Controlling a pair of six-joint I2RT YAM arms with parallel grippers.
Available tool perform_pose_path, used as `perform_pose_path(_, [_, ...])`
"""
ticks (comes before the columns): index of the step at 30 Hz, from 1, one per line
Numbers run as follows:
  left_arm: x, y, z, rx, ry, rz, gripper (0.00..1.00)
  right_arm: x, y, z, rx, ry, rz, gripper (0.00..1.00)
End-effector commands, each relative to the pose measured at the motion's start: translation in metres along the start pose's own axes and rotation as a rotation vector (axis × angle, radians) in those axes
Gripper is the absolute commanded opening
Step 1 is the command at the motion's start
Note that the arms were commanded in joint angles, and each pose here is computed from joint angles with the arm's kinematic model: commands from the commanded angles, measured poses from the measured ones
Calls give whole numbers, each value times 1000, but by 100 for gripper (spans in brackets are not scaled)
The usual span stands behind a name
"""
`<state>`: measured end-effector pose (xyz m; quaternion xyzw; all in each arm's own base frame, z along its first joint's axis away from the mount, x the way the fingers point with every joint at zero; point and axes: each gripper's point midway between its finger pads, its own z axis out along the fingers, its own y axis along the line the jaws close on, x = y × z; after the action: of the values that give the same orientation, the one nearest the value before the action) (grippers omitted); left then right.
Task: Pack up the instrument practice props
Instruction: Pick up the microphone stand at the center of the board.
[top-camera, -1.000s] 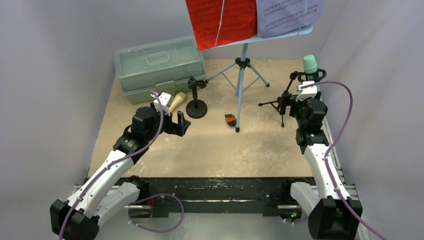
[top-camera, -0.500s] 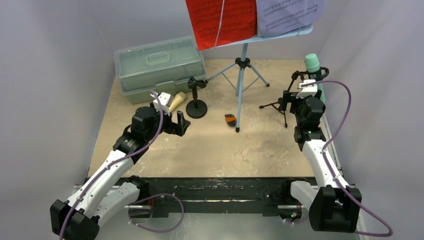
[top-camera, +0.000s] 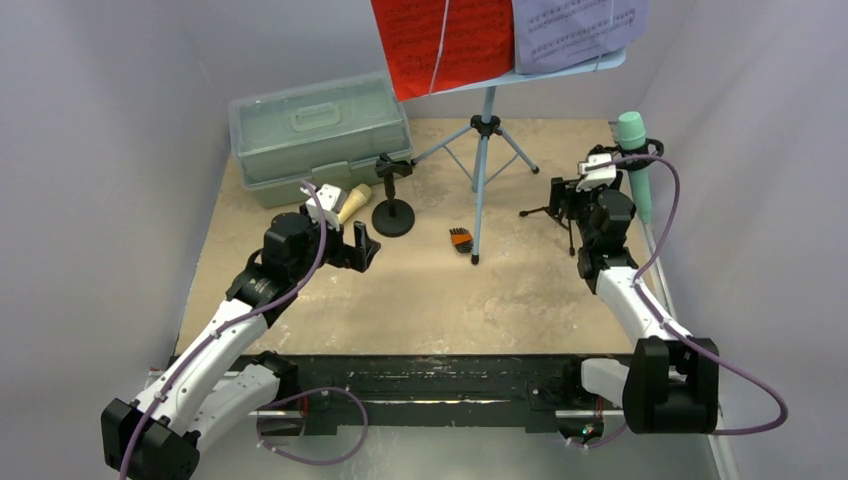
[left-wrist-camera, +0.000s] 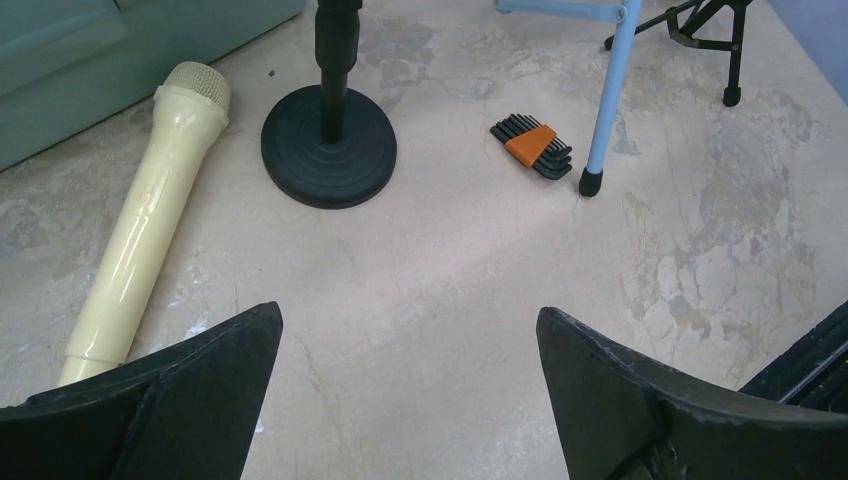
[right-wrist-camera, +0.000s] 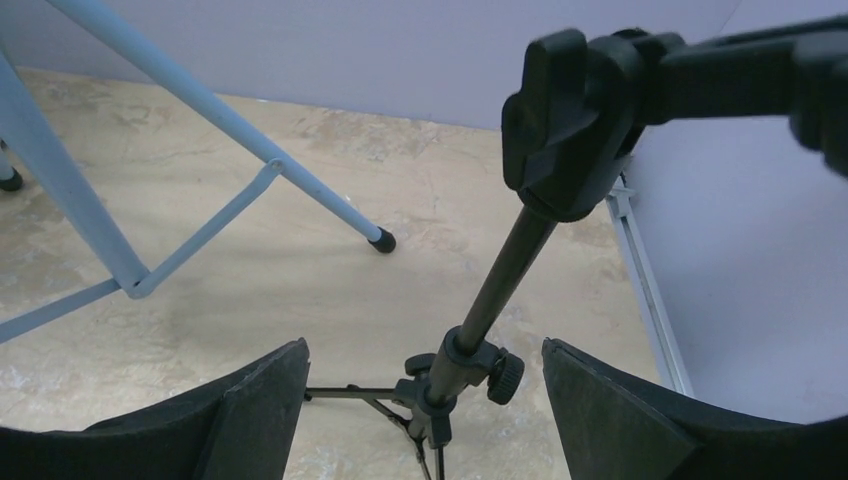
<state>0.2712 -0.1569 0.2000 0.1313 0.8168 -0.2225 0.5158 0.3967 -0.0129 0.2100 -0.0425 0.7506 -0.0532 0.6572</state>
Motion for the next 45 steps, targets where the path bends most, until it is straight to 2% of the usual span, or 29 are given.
perform_pose_path(1, [-8, -1, -1, 12, -25, 7, 99, -9, -6, 2, 43, -83, 15, 89])
perform_pose_path(11, [-7, -1, 0, 11, -23, 5, 99, -20, -17, 24, 116, -171, 30, 85])
perform_pose_path(18, [-7, -1, 0, 11, -21, 5, 99, -31, -32, 44, 192, -231, -56, 77])
perform_pose_path(26, [-7, 1, 1, 8, -20, 4, 99, -45, -31, 49, 181, -310, -106, 66])
perform_pose_path(29, [-6, 1, 1, 7, -19, 3, 99, -47, -26, 54, 154, -313, -116, 56])
perform_pose_path(37, [-7, 2, 0, 3, -21, 2, 99, -60, -17, 37, 99, -379, -71, 0])
perform_pose_path(43, [-8, 2, -1, 3, -27, 3, 99, -93, 1, -2, -26, -457, -22, 0])
perform_pose_path(45, [-8, 2, -1, 2, -26, 2, 99, -98, 11, -13, -85, -439, -6, 0])
